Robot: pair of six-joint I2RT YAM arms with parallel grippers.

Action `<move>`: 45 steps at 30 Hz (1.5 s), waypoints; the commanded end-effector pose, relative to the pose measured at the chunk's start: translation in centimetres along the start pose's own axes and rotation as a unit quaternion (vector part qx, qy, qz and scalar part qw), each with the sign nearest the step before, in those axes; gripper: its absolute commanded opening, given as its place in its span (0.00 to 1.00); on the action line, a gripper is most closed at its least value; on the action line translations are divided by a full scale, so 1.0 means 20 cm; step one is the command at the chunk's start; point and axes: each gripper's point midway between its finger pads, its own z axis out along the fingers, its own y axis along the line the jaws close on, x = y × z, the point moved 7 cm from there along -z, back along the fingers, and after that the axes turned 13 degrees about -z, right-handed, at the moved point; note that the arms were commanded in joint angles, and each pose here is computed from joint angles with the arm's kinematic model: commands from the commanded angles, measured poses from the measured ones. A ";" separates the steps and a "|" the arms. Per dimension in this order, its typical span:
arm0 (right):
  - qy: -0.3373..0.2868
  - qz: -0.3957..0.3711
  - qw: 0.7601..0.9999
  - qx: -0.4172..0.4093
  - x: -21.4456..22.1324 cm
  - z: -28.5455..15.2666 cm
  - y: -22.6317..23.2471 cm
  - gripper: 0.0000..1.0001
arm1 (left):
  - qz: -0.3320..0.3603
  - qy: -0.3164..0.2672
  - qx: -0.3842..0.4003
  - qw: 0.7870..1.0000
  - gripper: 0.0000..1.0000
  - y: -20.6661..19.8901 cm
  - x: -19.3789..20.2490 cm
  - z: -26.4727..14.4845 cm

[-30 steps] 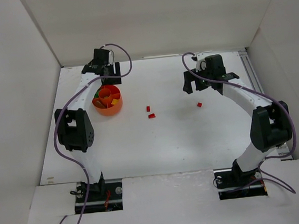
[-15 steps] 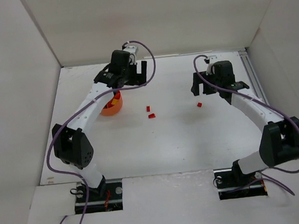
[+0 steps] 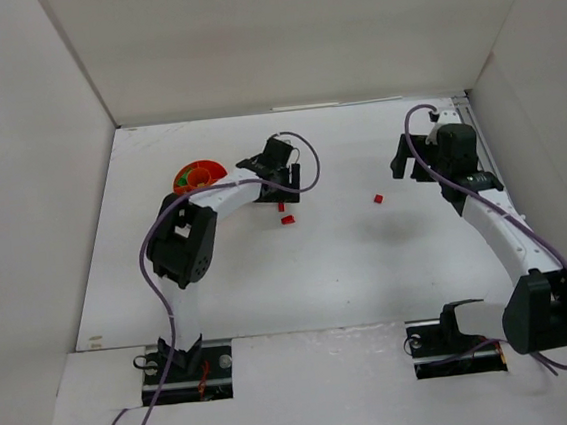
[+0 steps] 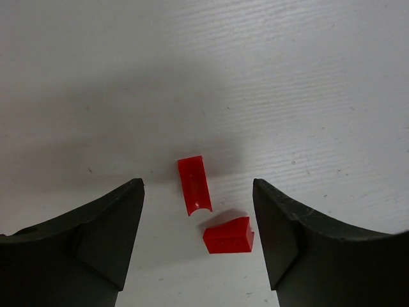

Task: Sort the legos into containers by color

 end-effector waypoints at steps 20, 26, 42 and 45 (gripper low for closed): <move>-0.012 -0.011 1.000 0.000 -0.03 -0.03 -0.02 1.00 | -0.005 -0.028 -0.062 0.998 0.39 -0.03 0.05 0.10; -0.016 -0.011 1.000 0.004 -0.04 -0.04 -0.03 1.00 | -0.008 -0.011 -0.055 0.998 0.14 -0.02 0.09 0.13; -0.030 -0.026 0.999 0.012 -0.04 -0.07 -0.04 1.00 | -0.083 -0.163 -0.034 0.983 0.00 0.20 -0.39 -0.41; -0.029 -0.026 0.999 0.017 -0.04 -0.07 -0.04 1.00 | -0.098 -0.183 -0.050 0.977 0.00 0.32 -0.50 -0.46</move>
